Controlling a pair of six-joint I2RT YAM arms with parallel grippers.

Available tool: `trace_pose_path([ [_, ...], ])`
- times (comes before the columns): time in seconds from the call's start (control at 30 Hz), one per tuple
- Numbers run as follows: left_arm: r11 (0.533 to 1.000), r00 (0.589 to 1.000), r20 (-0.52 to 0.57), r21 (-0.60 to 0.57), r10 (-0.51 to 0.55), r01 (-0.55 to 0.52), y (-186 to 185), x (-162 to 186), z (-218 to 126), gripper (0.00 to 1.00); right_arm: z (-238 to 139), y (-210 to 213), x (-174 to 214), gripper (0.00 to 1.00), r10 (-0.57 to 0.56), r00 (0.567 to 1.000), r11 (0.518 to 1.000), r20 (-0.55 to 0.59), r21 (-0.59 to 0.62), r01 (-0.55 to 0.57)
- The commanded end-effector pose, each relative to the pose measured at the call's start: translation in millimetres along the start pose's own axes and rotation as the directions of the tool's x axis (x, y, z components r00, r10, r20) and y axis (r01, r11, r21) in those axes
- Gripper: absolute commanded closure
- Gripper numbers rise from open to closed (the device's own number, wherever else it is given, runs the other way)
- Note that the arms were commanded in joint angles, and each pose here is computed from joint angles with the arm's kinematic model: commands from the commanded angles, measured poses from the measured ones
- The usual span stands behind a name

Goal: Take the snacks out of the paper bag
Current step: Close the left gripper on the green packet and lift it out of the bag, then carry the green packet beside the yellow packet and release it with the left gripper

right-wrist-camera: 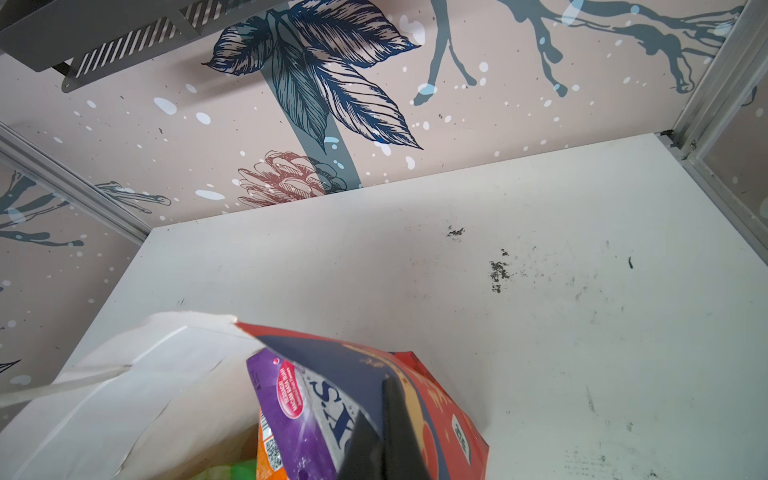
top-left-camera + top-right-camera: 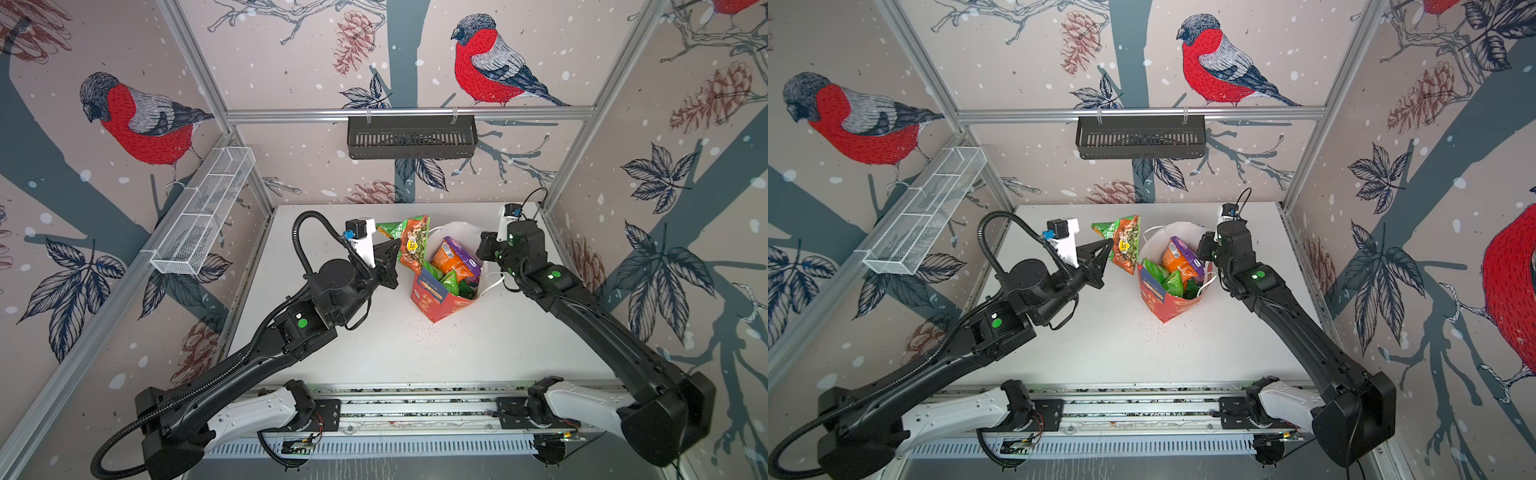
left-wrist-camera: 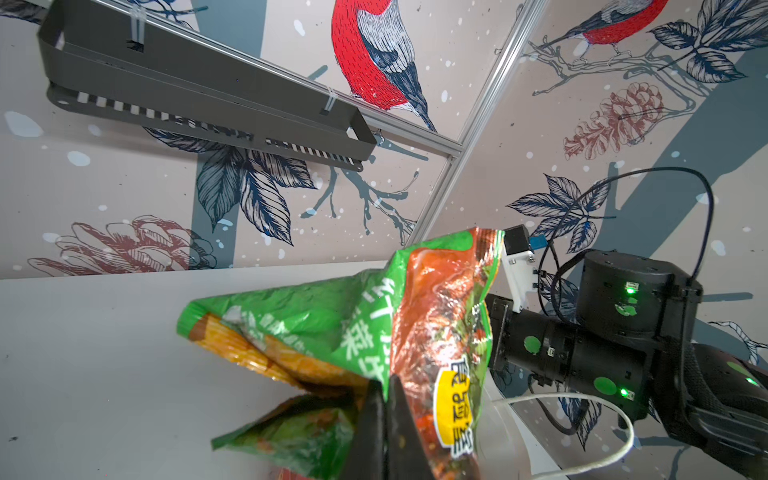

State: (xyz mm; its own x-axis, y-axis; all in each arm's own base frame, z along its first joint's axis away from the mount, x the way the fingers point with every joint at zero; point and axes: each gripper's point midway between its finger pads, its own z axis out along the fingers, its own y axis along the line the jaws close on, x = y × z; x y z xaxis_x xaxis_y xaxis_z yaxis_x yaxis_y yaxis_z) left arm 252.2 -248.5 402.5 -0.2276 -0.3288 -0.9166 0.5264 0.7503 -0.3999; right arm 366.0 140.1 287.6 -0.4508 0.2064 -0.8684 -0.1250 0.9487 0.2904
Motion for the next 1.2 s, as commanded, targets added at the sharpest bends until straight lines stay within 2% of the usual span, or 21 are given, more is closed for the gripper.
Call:
trace_pose_path([
  [0.0,0.997,0.998,0.059,-0.08,0.005,0.0,16.9,-10.1,-4.9,1.0,-3.0,5.8,-22.9,1.0,0.002,0.997,1.0,0.083,-0.016,0.0],
  [0.3,0.981,0.999,0.039,-0.193,0.001,0.007,55.4,6.0,-7.4,1.0,-3.6,6.2,-22.4,1.0,0.003,0.997,1.0,0.083,-0.02,-0.002],
  [0.43,0.949,1.0,0.018,-0.314,0.009,-0.003,90.1,18.6,-8.0,1.0,-5.3,4.9,-22.9,1.0,0.003,0.996,1.0,0.087,-0.016,-0.001],
  [0.57,0.931,1.0,-0.009,-0.365,0.019,-0.021,110.8,29.8,-8.3,1.0,-7.7,5.4,-24.6,1.0,0.003,0.996,1.0,0.094,-0.019,-0.001],
  [0.73,0.885,0.999,-0.045,-0.466,-0.013,-0.009,148.4,45.7,-13.7,1.0,-7.3,5.1,-24.5,1.0,0.005,0.996,1.0,0.094,-0.021,-0.003],
  [0.83,0.872,0.997,-0.071,-0.489,-0.034,-0.005,167.7,59.3,-15.1,1.0,-7.3,5.8,-24.9,1.0,0.004,0.995,1.0,0.095,-0.022,-0.002],
  [1.03,0.797,0.986,-0.159,-0.601,-0.044,-0.061,213.9,94.6,-23.6,1.0,-7.3,6.6,-23.7,1.0,0.001,0.996,1.0,0.089,-0.027,0.002],
  [1.17,0.795,0.982,-0.178,-0.604,-0.059,-0.062,221.9,109.2,-25.0,1.0,-6.5,4.2,-22.1,1.0,-0.001,0.996,1.0,0.085,-0.015,0.003],
])
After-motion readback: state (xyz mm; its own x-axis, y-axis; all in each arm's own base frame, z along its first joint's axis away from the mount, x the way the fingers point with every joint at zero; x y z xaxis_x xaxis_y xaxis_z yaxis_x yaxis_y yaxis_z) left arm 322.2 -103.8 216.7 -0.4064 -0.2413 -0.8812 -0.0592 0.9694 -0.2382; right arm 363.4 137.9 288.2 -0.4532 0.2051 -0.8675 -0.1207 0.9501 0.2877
